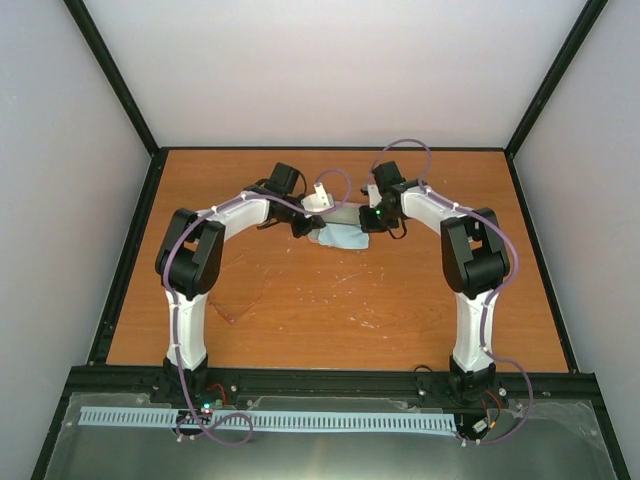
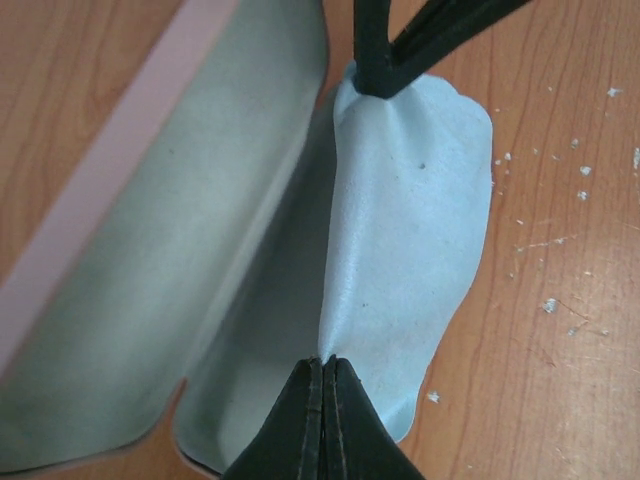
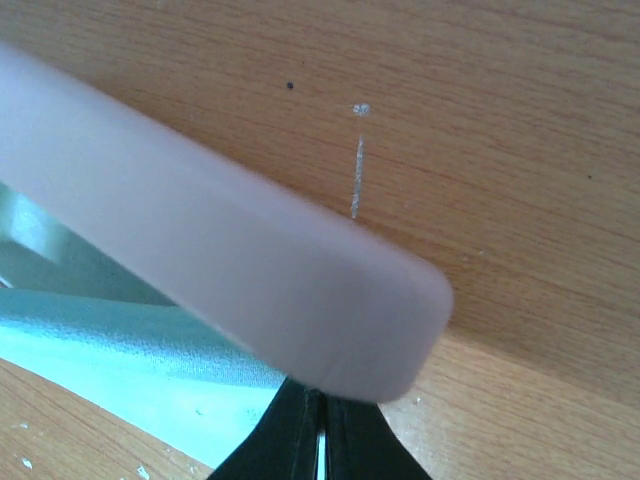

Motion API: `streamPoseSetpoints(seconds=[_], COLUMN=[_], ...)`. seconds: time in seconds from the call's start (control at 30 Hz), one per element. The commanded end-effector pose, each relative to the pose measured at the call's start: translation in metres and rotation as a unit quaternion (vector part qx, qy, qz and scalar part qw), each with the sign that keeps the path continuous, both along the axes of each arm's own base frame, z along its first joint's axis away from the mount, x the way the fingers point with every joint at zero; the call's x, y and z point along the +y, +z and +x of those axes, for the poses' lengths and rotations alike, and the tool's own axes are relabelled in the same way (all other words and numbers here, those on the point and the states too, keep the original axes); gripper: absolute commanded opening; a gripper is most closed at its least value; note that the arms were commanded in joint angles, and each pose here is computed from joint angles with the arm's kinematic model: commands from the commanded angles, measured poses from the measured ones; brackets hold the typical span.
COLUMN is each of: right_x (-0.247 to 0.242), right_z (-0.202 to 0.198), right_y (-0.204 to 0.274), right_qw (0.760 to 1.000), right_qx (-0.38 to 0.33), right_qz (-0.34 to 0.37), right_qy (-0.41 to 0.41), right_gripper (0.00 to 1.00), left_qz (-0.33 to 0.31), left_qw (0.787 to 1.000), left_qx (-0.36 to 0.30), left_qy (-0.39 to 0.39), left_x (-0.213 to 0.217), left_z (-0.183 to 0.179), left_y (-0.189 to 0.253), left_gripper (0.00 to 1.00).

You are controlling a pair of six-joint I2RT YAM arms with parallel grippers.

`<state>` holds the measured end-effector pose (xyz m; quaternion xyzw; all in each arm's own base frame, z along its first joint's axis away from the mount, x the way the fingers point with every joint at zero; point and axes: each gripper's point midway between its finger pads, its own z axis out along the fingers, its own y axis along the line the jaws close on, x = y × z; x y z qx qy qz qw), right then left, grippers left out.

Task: Organize the sunglasses
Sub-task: Place the glasses cleaning cloth in the sunglasses case.

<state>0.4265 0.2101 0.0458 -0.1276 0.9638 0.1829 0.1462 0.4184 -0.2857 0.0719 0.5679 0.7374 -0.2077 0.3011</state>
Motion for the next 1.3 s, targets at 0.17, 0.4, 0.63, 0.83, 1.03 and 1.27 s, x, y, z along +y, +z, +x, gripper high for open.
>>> streamPoseSetpoints(seconds=[0.17,0.4,0.63,0.83,1.03,1.27], right_x=[0.007,0.010,0.014,0.018,0.019,0.012], right_z=[0.007,0.013,0.015,0.016,0.018,0.022], right_y=[-0.002,0.000,-0.004,-0.005,-0.006,-0.004], right_qw=[1.000,1.000,1.000,1.000,1.000,0.999], right_qx=[0.000,-0.003,0.001,0.000,-0.004,-0.016], right_qz=[-0.005,-0.005,-0.008,-0.008,-0.017,-0.032], right_qy=[-0.004,-0.005,-0.002,-0.004,-0.010,-0.029], right_gripper=[0.03,0.03,0.03,0.03,0.03,0.03], left_qz=[0.004,0.007,0.007,0.010,0.009,-0.001], left_qw=[1.000,1.000,1.000,1.000,1.000,1.000], left_qx=[-0.012,-0.003,-0.011,-0.015,-0.015,-0.017], left_qy=[-0.009,-0.010,-0.004,-0.001,0.001,-0.001], left_x=[0.009,0.010,0.016,0.021,0.024,0.020], left_z=[0.016,0.014,0.021,0.025,0.029,0.035], left_y=[0.003,-0.006,-0.005,-0.008,-0.011,-0.008], left_gripper=[0.01,0.01,0.01,0.01,0.02,0.03])
